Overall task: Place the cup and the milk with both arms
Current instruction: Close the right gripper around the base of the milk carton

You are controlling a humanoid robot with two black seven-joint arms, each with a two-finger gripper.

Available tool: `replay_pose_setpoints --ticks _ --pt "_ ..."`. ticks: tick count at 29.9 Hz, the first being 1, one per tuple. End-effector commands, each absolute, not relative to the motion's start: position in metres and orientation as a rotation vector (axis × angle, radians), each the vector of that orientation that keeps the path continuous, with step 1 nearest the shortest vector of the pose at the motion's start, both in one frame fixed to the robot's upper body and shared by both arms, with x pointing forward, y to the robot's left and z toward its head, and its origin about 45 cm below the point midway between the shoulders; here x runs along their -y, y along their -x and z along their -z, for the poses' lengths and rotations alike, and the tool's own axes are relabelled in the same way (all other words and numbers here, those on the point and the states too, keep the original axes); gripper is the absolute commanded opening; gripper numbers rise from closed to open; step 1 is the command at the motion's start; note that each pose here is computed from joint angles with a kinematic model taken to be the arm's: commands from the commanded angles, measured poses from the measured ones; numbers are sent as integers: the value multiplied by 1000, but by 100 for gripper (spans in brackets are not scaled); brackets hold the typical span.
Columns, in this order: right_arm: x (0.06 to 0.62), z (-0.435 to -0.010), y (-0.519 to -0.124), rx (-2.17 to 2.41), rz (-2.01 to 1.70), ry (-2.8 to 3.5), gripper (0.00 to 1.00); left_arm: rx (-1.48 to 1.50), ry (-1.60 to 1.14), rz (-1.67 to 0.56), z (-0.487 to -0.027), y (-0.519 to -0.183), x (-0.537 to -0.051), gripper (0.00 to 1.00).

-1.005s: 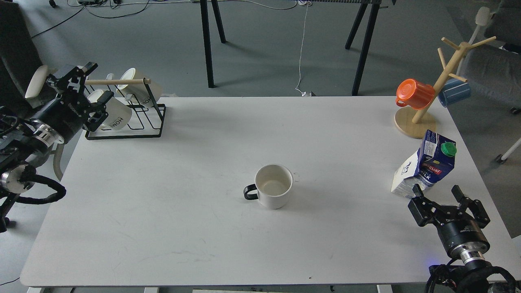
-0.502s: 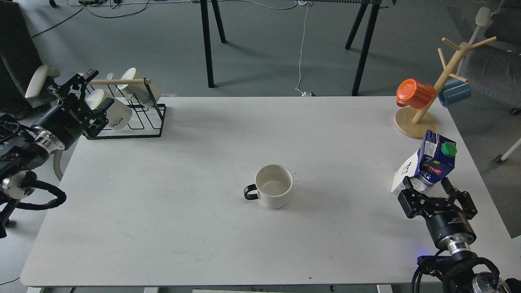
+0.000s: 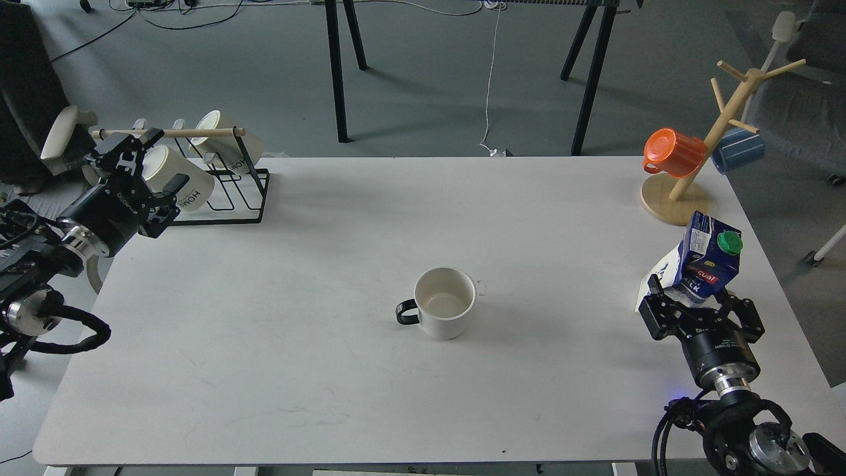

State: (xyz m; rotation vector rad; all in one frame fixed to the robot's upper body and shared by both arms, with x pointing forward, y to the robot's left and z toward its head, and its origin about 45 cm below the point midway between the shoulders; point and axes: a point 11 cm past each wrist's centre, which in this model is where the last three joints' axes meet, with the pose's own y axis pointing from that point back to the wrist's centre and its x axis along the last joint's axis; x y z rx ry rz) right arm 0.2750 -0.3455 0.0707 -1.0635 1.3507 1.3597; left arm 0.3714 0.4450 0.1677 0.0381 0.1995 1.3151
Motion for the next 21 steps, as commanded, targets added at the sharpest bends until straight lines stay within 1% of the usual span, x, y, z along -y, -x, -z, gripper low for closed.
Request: replay_pose_setpoints --ticks 1,9,12,14,15,16,21 --pt "348 -70 -279 -1355 -1348 1054 99 -208 -44 -1318 -164 -368 -446 86" --pt "357 -69 -285 -1380 -1322 1045 98 -212 -46 -1320 -162 -367 -447 86" --pt "359 -68 -287 -1388 -1316 1047 93 -214 -43 -1318 -161 -368 -444 86" --pt "359 -68 -287 -1390 -1315 1049 86 -216 -43 -1316 -160 -368 -443 86" --pt "359 -68 -287 -1390 -1315 1049 80 -217 -45 -1318 -160 -367 -444 86" --pt "359 -68 -287 -1391 -1317 1051 73 -218 -44 -1317 -159 -367 -443 86" --pt "358 -67 -286 -1399 -1320 1067 43 -221 -49 -1319 -157 -365 -444 87"
